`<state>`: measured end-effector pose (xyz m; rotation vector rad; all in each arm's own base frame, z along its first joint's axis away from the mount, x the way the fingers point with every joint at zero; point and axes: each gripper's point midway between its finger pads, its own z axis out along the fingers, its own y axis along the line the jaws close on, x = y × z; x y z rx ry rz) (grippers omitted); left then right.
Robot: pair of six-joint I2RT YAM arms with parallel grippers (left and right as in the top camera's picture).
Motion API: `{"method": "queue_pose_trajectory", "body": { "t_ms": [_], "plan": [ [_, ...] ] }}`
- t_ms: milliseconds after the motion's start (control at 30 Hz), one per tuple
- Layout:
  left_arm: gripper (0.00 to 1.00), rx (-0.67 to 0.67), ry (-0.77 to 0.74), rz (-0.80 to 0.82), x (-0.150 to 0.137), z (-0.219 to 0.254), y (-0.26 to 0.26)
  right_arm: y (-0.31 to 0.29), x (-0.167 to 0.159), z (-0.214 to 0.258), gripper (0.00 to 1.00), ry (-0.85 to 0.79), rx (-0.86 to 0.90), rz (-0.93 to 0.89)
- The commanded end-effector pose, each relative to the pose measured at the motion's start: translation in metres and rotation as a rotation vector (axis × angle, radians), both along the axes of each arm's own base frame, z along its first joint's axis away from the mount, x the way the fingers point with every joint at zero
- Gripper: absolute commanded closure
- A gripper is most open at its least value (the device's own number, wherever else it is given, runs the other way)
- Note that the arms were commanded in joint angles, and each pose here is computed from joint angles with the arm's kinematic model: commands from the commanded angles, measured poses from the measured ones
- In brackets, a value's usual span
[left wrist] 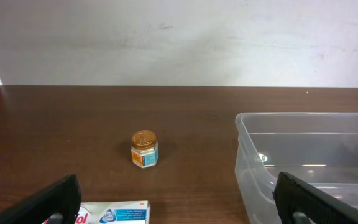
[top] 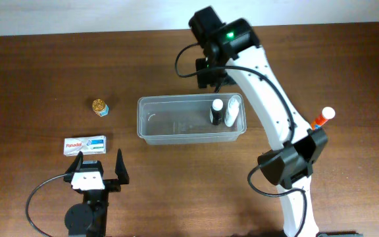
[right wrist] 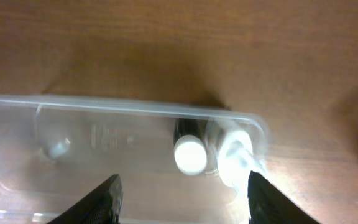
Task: Pack container
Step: 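Lower the dark bottle into the container beside the dropper bottle, release, then move the right gripper to the orange tube and grasp it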
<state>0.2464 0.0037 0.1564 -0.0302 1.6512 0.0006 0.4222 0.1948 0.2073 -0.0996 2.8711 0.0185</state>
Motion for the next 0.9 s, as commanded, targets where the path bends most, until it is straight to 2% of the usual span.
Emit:
{"method": "queue_pose_trajectory", "body": {
  "t_ms": [0, 33, 200, 400, 667, 867],
  "plan": [
    [0.01, 0.015, 0.0, 0.006, -0.001, 0.0, 0.002, -0.021, -0.003, 0.041, 0.43, -0.074, -0.012, -0.02],
    [0.01, 0.015, 0.0, 0.006, -0.001, 0.0, 0.002, -0.023, -0.002, 0.046, 0.43, -0.082, 0.001, 0.016],
    [0.01, 0.015, 0.0, 0.006, -0.001, 0.0, 0.002, -0.05, -0.004, 0.072, 0.42, -0.111, 0.082, -0.028],
    [0.01, 0.015, 0.0, 0.006, -0.001, 0.0, 0.002, -0.109, -0.015, 0.086, 0.41, -0.111, 0.07, -0.123],
    [0.01, 0.015, 0.0, 0.006, -0.001, 0.0, 0.002, -0.214, -0.061, 0.056, 0.36, 0.054, 0.023, -0.372],
    [0.01, 0.015, 0.0, 0.006, -0.001, 0.0, 0.002, -0.249, -0.08, 0.022, 0.34, 0.18, 0.01, -0.398]
  ]
}}
